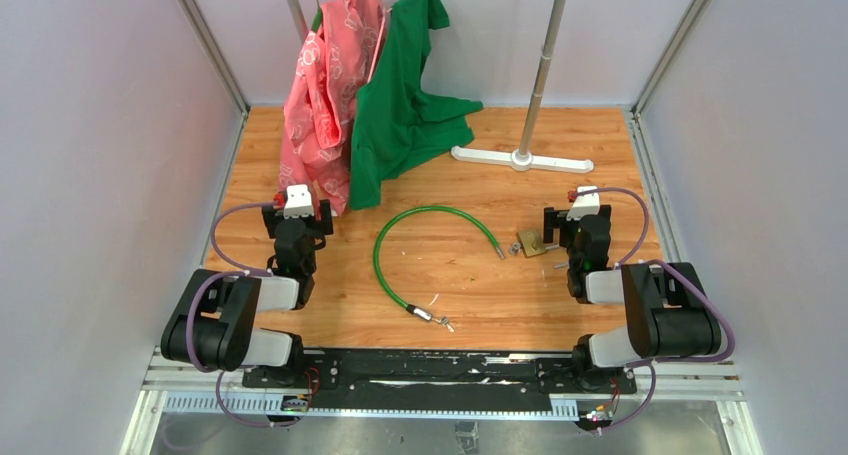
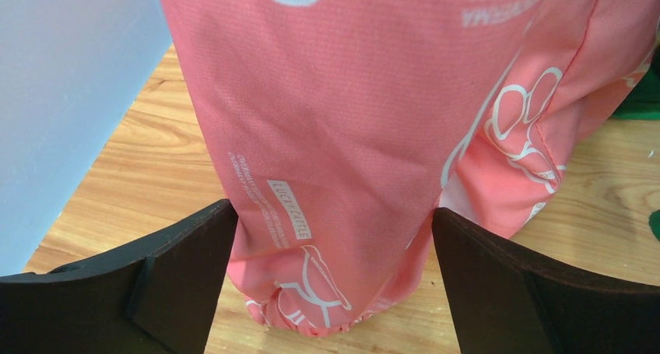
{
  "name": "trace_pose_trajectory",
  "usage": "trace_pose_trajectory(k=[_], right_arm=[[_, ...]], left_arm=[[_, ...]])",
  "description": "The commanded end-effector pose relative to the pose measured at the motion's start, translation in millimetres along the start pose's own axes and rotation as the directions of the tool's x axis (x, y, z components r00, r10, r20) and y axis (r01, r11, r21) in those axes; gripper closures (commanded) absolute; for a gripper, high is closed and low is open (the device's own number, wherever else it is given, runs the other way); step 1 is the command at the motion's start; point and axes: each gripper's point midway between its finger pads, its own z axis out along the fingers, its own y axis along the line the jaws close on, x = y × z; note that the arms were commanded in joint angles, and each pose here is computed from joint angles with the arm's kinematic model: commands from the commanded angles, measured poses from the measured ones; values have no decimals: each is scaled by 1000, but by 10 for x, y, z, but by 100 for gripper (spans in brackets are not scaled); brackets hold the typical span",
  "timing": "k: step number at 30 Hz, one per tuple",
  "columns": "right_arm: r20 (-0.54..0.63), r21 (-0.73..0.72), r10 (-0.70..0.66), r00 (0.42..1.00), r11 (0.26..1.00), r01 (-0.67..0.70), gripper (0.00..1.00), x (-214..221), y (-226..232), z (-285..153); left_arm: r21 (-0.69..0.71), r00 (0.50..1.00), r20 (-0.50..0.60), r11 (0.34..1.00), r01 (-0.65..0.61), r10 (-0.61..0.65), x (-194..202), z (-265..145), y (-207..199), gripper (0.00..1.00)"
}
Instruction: Unlock with the key
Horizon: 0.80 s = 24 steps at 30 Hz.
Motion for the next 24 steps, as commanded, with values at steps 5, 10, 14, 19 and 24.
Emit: trace_pose_trajectory(k=[5,10,14,19,24], right_arm=[[36,16,8,999,1000,-9,1,-95,-59,12],[34,15,9,999,1000,-10,1,-87,-56,11],[34,15,10,999,1000,-10,1,-86,-56,11],[35,16,11,999,1000,-11,1,-91,-57,13],[34,17,11,999,1000,-11,1,-86,-59,11]], left_arm=[[-9,999,31,1000,14,-13,-81,13,26,0],[-10,999,32,1000,13,-13,-84,14,28,0],[-9,999,32,1000,13,-13,-85,15,27,0],[-9,999,31,1000,13,-12,-78,14,26,0],[-9,999,30,1000,12,-12,-74,12,25,0]])
